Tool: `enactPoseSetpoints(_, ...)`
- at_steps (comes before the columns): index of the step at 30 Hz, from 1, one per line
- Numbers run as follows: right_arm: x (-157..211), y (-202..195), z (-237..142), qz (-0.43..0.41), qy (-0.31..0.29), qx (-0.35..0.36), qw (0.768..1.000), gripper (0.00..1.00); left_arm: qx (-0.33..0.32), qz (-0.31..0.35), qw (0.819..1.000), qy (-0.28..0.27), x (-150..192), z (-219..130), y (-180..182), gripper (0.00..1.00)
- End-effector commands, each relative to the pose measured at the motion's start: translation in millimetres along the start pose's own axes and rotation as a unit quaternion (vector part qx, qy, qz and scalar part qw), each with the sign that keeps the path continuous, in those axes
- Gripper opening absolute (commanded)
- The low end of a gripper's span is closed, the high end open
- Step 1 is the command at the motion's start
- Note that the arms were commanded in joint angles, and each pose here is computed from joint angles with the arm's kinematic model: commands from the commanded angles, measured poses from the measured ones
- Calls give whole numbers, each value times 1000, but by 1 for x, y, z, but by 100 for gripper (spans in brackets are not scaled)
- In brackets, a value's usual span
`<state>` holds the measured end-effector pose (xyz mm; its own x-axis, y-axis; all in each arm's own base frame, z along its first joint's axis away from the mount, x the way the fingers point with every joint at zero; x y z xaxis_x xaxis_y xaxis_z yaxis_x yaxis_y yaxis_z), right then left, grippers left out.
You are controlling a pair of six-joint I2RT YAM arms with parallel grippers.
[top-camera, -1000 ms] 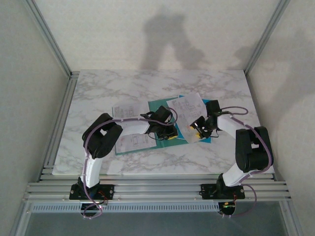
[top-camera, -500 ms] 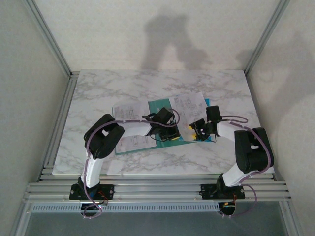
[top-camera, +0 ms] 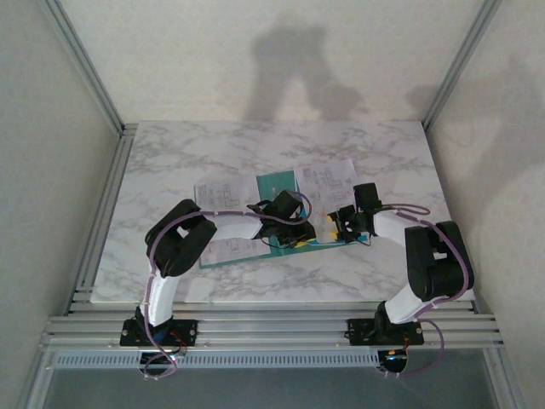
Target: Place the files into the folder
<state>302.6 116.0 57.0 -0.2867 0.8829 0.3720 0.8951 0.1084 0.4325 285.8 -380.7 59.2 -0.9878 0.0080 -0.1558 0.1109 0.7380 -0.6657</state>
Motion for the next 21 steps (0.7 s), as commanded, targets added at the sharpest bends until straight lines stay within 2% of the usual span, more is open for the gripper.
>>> enactPoseSetpoints(1, -6, -20, 2, 26, -29, 43, 998, 41, 9, 6, 1000, -28, -4, -16, -12, 38)
enactPoseSetpoints(9, -4, -18, 1, 39, -31, 43, 998, 41, 14, 7, 999, -32, -5, -17, -14, 50)
enactPoseSetpoints(21, 10, -10, 4, 36, -24, 48, 998, 41, -6, 24, 1000, -9, -14, 7, -9, 45)
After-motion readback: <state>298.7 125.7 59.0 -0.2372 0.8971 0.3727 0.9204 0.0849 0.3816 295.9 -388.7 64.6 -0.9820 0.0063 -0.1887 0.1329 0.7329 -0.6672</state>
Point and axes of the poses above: each hand's point on the last joint's axis, 136 mm out from that joint toward the fingers, its own z axis out along the fingers, its own y axis along the line the jaws close on, x = y × z, the point moved 4 cm from there along -z, back along the fingers, and after that the axes turned 15 degrees about z, right-handed, at the moved point
